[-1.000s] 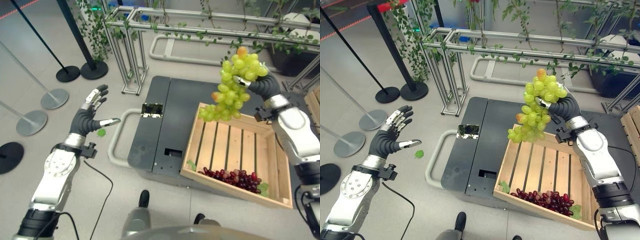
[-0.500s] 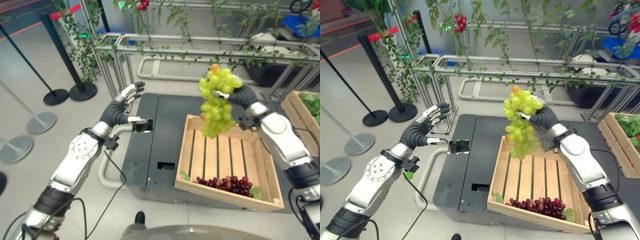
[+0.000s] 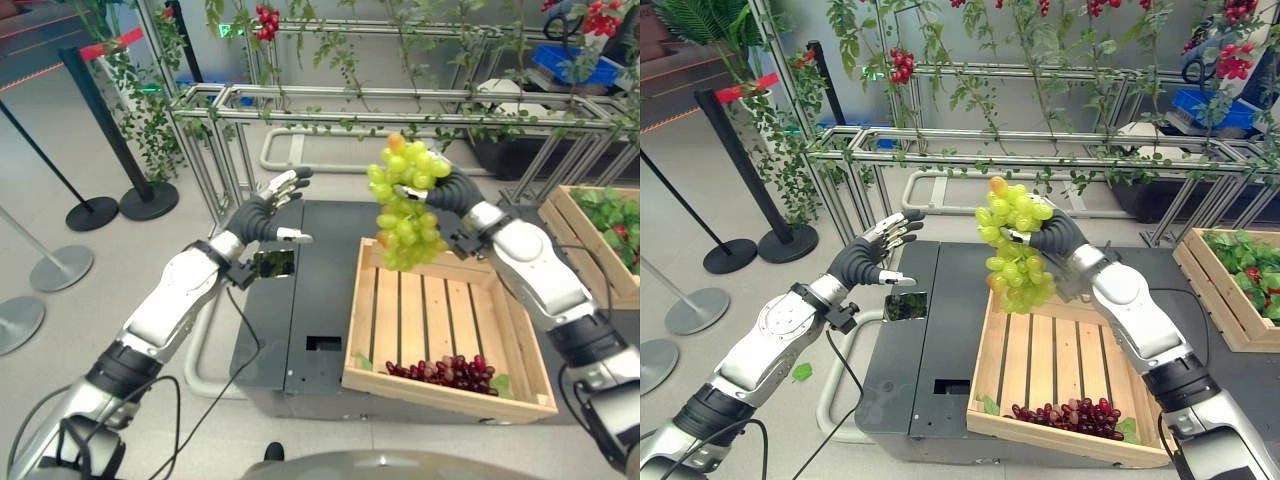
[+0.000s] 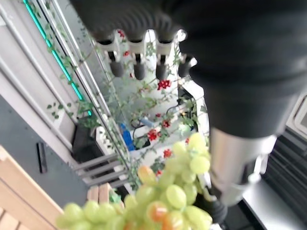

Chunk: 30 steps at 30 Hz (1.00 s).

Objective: Pick up the fruits from the basket on one side to the basket on the other side

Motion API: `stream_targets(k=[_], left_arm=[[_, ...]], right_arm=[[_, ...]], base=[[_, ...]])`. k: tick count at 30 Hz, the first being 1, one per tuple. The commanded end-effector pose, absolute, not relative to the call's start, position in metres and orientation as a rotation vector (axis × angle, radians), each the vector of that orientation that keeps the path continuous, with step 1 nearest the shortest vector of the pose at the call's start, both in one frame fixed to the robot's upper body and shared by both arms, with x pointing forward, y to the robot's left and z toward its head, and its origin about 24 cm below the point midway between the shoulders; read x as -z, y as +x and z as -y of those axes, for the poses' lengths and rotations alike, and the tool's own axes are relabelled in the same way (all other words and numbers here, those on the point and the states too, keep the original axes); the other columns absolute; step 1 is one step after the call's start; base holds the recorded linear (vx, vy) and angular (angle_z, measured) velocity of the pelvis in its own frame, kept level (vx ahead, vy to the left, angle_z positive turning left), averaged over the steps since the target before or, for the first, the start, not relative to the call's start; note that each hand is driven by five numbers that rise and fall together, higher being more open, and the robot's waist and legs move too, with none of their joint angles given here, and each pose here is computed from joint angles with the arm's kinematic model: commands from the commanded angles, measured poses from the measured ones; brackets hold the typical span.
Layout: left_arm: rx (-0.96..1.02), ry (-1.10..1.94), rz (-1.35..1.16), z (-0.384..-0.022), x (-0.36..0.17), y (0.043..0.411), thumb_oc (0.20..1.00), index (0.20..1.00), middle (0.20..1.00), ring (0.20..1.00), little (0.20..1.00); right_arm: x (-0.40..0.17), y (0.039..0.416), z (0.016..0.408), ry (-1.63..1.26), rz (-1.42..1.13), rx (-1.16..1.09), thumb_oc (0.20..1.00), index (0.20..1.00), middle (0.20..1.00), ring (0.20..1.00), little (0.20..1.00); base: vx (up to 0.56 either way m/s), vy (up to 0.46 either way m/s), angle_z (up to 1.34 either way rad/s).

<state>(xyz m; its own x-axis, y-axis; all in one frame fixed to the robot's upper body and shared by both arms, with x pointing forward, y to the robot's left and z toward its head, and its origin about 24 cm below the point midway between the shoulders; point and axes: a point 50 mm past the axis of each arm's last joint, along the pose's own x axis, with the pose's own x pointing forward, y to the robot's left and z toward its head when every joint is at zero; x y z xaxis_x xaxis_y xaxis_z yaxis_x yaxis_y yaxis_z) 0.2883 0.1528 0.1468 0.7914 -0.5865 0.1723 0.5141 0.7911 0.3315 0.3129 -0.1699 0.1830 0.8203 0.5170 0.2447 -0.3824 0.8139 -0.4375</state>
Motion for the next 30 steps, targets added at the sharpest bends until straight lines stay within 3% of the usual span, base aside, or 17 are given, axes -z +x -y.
stream_targets(k=[1,30], left_arm=[[0.624,0.284,0.357,-0.146,-0.172,0.301,1.0,1.0,1.0,1.0,1.0],[0.952,0.234,0.414,-0.057,-0.193,0.302,1.0,1.0,1.0,1.0,1.0]], right_arm=[[-0.245,0.308,0.147,-0.414,0.648,-0.535,0.2,0.2,0.2,0.2,0.2],[-0.273,0.314,0.099,-0.483,0.764,-0.628,0.2,0.2,0.2,0.2,0.2]], base=[[0.03,0.005,-0.03],[0.0,0.002,-0.03]])
